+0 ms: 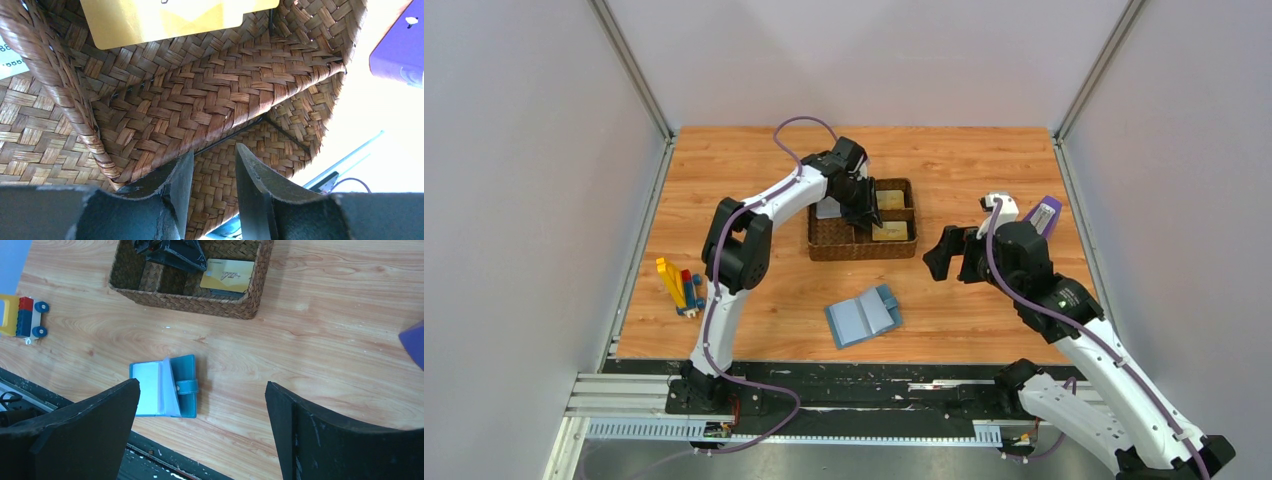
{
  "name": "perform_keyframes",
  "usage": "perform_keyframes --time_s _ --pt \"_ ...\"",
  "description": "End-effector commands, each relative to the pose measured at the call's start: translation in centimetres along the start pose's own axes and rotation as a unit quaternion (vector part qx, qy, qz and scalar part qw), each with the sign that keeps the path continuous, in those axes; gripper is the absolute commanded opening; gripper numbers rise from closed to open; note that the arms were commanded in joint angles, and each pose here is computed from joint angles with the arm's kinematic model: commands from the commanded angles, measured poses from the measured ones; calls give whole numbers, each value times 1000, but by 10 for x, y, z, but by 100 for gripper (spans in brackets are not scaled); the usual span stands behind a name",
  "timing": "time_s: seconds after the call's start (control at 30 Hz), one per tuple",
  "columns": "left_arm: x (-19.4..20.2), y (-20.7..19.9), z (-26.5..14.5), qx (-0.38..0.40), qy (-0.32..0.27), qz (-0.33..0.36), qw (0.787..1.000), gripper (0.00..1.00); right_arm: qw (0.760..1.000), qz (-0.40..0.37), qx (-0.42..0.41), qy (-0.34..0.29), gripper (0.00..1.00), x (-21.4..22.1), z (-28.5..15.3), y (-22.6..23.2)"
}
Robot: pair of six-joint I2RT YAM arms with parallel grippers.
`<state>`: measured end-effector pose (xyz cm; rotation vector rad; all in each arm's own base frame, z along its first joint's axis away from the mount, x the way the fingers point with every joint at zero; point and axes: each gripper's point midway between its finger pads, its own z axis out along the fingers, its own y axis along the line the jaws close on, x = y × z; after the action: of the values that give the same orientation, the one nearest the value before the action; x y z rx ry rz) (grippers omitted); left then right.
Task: Take the credit cards out of the card holder
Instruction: Move the storage box to the center of the board.
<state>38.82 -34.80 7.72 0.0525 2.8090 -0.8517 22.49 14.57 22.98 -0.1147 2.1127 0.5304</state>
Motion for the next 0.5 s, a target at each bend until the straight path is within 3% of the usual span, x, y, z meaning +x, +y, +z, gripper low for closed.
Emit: perform_keyframes --time_s 0.0,0.47 --pt "-16 -8 -11 -3 -44 11 999 45 1000 -7 0 -20 100 -8 -8 0" --pt "-32 -3 -5 -46 -71 42 995 45 1000 -13 11 -13 100 -3 -5 -5"
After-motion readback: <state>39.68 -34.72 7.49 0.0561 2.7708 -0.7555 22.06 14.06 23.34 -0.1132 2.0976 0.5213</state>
